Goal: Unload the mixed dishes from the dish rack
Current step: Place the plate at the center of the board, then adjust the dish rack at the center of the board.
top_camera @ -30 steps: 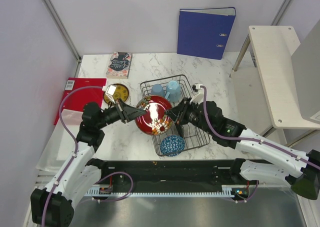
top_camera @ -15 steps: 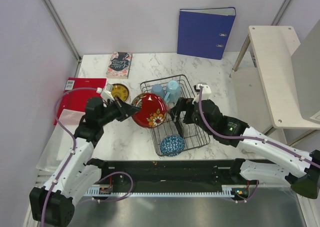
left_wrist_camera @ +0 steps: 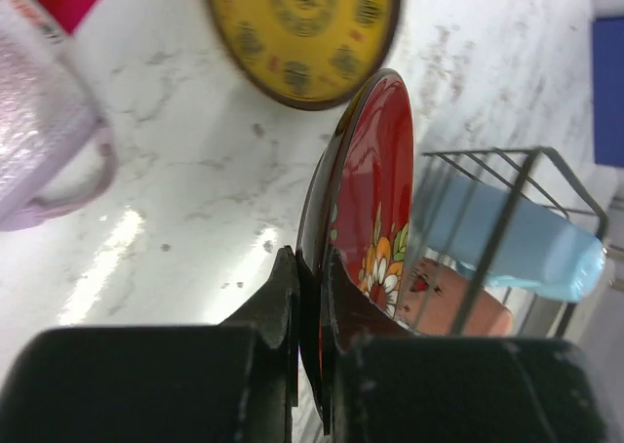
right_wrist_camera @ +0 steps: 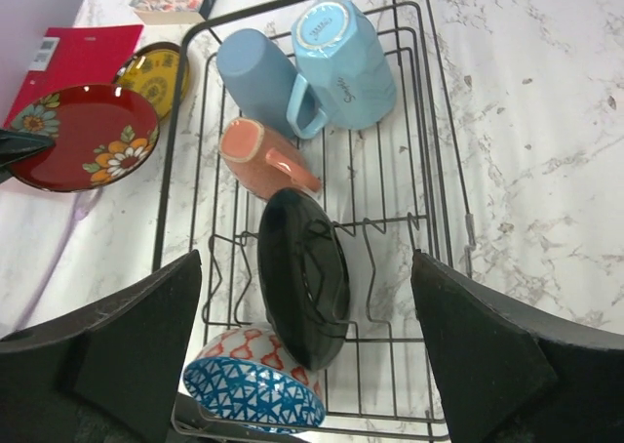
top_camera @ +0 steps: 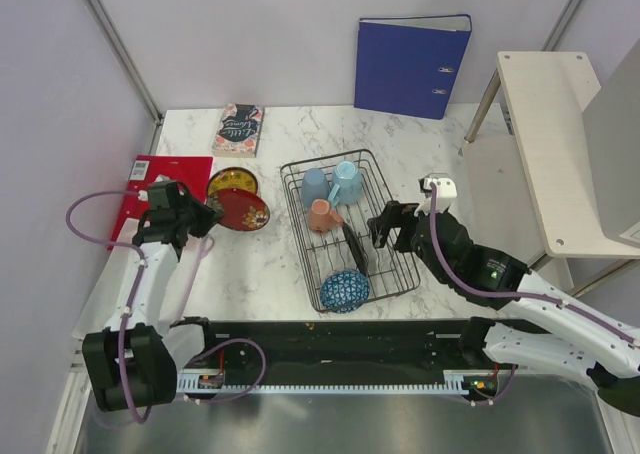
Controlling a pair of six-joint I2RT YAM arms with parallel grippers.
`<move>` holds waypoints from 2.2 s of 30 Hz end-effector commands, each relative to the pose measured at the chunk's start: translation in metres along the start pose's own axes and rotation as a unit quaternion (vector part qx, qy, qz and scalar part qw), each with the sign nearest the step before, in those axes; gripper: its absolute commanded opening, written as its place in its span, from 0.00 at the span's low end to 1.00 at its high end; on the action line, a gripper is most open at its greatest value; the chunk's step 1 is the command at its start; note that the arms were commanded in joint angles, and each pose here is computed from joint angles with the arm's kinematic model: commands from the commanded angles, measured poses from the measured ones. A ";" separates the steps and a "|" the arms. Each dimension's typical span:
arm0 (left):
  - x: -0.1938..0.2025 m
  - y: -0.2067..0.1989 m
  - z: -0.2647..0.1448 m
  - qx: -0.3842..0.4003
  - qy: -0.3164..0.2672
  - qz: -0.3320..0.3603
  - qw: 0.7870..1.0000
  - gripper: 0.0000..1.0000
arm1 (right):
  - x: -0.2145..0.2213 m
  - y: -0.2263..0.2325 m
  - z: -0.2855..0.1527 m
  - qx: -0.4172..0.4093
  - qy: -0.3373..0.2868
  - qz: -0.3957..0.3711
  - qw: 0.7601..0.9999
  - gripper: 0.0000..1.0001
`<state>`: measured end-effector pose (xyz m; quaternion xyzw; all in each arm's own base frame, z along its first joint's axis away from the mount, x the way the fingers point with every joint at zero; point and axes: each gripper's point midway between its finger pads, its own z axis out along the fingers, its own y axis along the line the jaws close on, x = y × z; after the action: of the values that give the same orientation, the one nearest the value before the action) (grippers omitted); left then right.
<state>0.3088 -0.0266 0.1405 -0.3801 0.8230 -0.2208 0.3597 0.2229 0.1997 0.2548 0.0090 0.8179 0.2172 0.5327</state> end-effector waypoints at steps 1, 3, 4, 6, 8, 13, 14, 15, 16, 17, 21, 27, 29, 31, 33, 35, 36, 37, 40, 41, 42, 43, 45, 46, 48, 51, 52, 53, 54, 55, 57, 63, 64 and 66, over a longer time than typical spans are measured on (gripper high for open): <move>-0.022 0.007 0.014 0.003 -0.022 -0.044 0.999 0.02 | 0.006 -0.014 -0.001 0.019 -0.001 -0.021 1.000 0.95; -0.031 0.007 0.020 0.007 -0.030 -0.054 0.998 0.02 | 0.009 -0.013 0.000 0.017 0.002 -0.020 1.000 0.94; -0.039 0.001 0.026 0.020 -0.037 -0.058 0.997 0.02 | 0.011 -0.012 0.000 0.012 0.006 -0.021 1.000 0.94; -0.048 -0.009 0.031 0.043 -0.046 -0.061 0.996 0.02 | 0.014 -0.010 0.000 0.006 0.009 -0.018 1.000 0.94; -0.059 -0.024 0.038 0.074 -0.054 -0.062 0.994 0.02 | 0.015 -0.009 0.000 0.002 0.011 -0.017 1.000 0.94; -0.077 -0.040 0.066 0.105 -0.049 -0.062 0.991 0.02 | 0.022 -0.014 -0.001 0.003 0.015 -0.016 1.000 0.94; -0.074 -0.031 0.080 0.092 -0.036 -0.070 0.993 0.02 | 0.023 -0.014 -0.001 0.004 0.016 -0.016 1.000 0.94; -0.076 -0.031 0.085 0.092 -0.036 -0.073 0.992 0.02 | 0.024 -0.015 0.000 0.005 0.017 -0.018 1.000 0.94; -0.079 -0.032 0.091 0.091 -0.034 -0.077 0.992 0.02 | 0.026 -0.017 0.001 0.008 0.018 -0.019 1.000 0.94; -0.077 -0.025 0.101 0.081 -0.025 -0.081 0.993 0.02 | 0.028 -0.019 0.000 0.012 0.021 -0.022 0.999 0.94; -0.082 -0.014 0.121 0.060 -0.023 -0.079 0.995 0.02 | 0.028 -0.024 -0.001 0.019 0.018 -0.024 0.999 0.94; -0.080 0.003 0.139 0.032 -0.001 -0.071 0.997 0.04 | 0.027 -0.025 0.001 0.026 0.018 -0.035 0.999 0.94; -0.076 0.007 0.138 0.021 0.007 -0.070 0.997 0.14 | 0.027 -0.025 0.001 0.028 0.018 -0.037 0.999 0.94; -0.077 0.004 0.133 0.021 0.008 -0.066 0.998 0.30 | 0.029 -0.026 0.003 0.032 0.020 -0.040 0.999 0.94; -0.080 0.002 0.128 0.020 0.001 -0.065 0.998 0.41 | 0.030 -0.026 0.004 0.033 0.021 -0.042 0.998 0.94; -0.082 -0.001 0.117 0.017 -0.002 -0.064 0.998 0.53 | 0.032 -0.025 0.006 0.033 0.024 -0.044 0.998 0.94; -0.082 -0.001 0.114 0.014 -0.006 -0.064 0.998 0.57 | 0.032 -0.024 0.007 0.032 0.025 -0.045 0.998 0.94; -0.084 -0.002 0.110 0.014 -0.009 -0.063 0.998 0.61 | 0.032 -0.024 0.007 0.032 0.025 -0.045 0.998 0.94; -0.085 -0.003 0.098 0.005 -0.016 -0.061 0.998 0.67 | 0.033 -0.022 0.008 0.028 0.026 -0.042 0.998 0.94; -0.087 -0.007 0.091 0.008 -0.023 -0.060 0.998 0.68 | 0.032 -0.022 0.008 0.027 0.025 -0.042 0.998 0.94; -0.085 -0.003 0.089 -0.002 -0.022 -0.062 0.998 0.70 | 0.031 -0.021 0.008 0.027 0.023 -0.040 0.999 0.94; -0.085 -0.003 0.085 -0.004 -0.023 -0.063 0.998 0.72 | 0.031 -0.021 0.007 0.027 0.023 -0.042 0.998 0.94; -0.089 -0.010 0.074 0.004 -0.032 -0.061 0.998 0.74 | 0.027 -0.023 0.006 0.031 0.017 -0.040 0.999 0.94; -0.089 -0.012 0.070 0.006 -0.035 -0.061 0.997 0.79 | 0.025 -0.024 0.006 0.034 0.015 -0.040 0.998 0.94; -0.091 -0.019 0.062 0.016 -0.041 -0.058 0.997 0.80 | 0.022 -0.026 0.005 0.040 0.013 -0.045 0.998 0.94; -0.088 -0.018 0.058 0.009 -0.033 -0.053 0.998 0.81 | 0.021 -0.028 0.004 0.047 0.013 -0.050 0.998 0.94; -0.087 -0.016 0.058 0.005 -0.030 -0.052 0.998 0.81 | 0.020 -0.028 0.004 0.047 0.012 -0.049 0.998 0.94; -0.085 -0.015 0.059 0.004 -0.027 -0.050 0.998 0.81 | 0.020 -0.029 0.003 0.048 0.012 -0.048 0.998 0.94; -0.082 -0.010 0.061 -0.001 -0.023 -0.050 0.998 0.81 | 0.020 -0.028 0.003 0.046 0.012 -0.046 0.998 0.94; -0.079 -0.008 0.062 -0.005 -0.018 -0.052 0.998 0.80 | 0.020 -0.027 0.003 0.045 0.012 -0.044 0.998 0.94; -0.074 -0.003 0.062 -0.009 -0.014 -0.058 0.998 0.79 | 0.020 -0.027 0.002 0.043 0.012 -0.042 0.998 0.94; -0.064 -0.039 0.035 0.051 -0.031 -0.025 0.998 0.78 | -0.001 -0.072 -0.001 0.191 -0.016 -0.098 0.976 0.95; -0.049 -0.055 0.032 0.068 -0.022 -0.001 0.997 0.77 | 0.005 -0.077 0.008 0.217 0.002 -0.131 0.967 0.95; -0.035 -0.074 0.022 0.080 -0.025 0.036 0.996 0.77 | 0.009 -0.079 0.020 0.239 0.021 -0.157 0.958 0.95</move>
<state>0.3777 -0.0060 0.1429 -0.4132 0.7999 -0.2496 0.3566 0.2356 0.1538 0.2097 0.0059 0.8504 0.0369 0.5248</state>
